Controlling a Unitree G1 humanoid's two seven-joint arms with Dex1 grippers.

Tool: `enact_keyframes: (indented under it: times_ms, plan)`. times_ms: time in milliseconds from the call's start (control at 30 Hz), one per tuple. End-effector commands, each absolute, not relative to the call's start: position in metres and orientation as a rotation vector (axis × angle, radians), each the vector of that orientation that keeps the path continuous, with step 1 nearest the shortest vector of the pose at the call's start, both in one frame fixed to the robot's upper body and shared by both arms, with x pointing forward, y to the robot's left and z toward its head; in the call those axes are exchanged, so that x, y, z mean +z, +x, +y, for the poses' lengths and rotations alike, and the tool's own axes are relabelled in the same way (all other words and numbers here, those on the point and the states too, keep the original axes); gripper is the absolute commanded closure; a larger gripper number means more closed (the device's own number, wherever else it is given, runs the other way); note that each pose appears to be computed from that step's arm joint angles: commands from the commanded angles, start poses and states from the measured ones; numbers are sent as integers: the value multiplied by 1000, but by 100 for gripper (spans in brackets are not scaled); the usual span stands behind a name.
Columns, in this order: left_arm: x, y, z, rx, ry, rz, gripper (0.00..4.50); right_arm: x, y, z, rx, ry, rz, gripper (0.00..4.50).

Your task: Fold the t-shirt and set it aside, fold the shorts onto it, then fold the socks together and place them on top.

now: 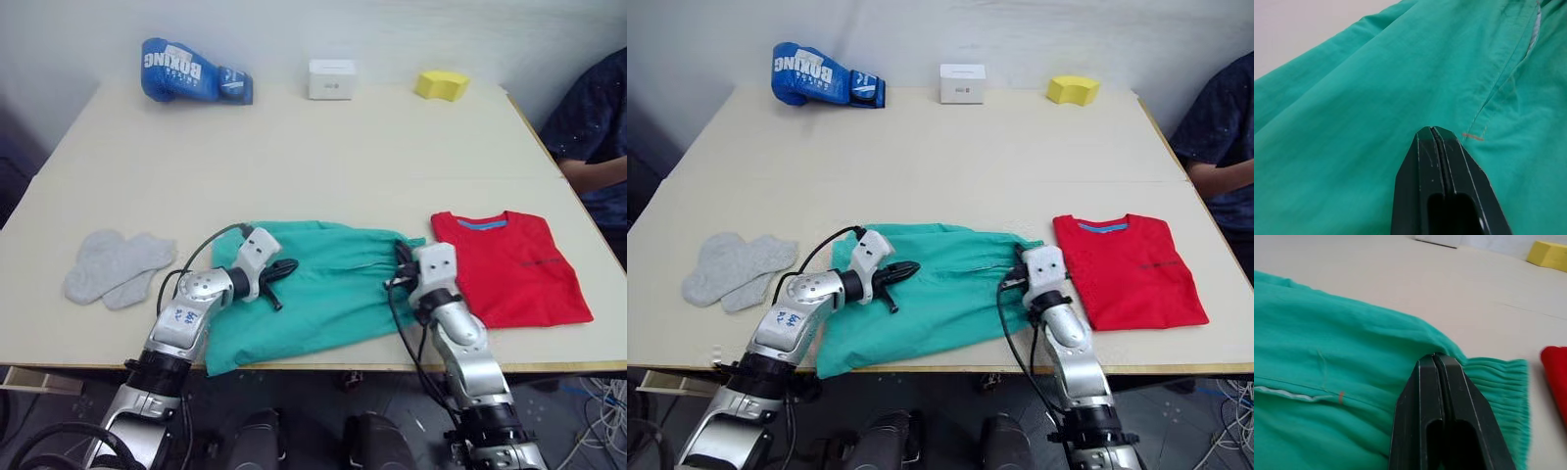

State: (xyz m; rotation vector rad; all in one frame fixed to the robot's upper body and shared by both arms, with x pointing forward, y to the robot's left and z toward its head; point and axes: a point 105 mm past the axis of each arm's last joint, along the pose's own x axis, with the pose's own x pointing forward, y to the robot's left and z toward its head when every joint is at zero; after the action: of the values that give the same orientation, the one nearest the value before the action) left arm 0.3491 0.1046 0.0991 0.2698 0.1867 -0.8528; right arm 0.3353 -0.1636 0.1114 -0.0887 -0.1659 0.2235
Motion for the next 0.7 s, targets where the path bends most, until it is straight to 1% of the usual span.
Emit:
enact_keyframes:
  times_ms: [33,100,133,167,233,333,367,400,467,500,600,700]
  plan:
    - [127,346,89,-927,263,44,450,156,305,-162,372,151,-257,432]
    - [138,342,79,-986,248,-12,450,159,283,-157,488,237,-175,392]
    - [141,340,75,-1010,247,-33,450,159,275,-158,510,272,-129,358]
    - [144,339,71,-1040,247,-50,450,158,268,-162,504,322,-79,319]
    - [147,335,62,-1100,252,-77,450,154,250,-169,499,484,43,258]
    - [138,331,54,-1176,297,-67,450,137,227,-174,454,686,235,163]
    - [133,329,52,-1197,324,-58,450,131,222,-176,427,736,286,121]
    - [130,327,51,-1216,351,-53,450,125,220,-179,379,761,324,86]
    - [126,328,53,-1198,359,-16,450,117,219,-183,297,828,362,22]
    - [127,328,53,-1194,340,-5,450,113,220,-184,258,859,378,5]
    - [121,320,52,-1223,350,31,450,101,220,-178,209,985,461,5]
    - [112,317,53,-1231,355,63,450,91,223,-162,236,1047,550,5]
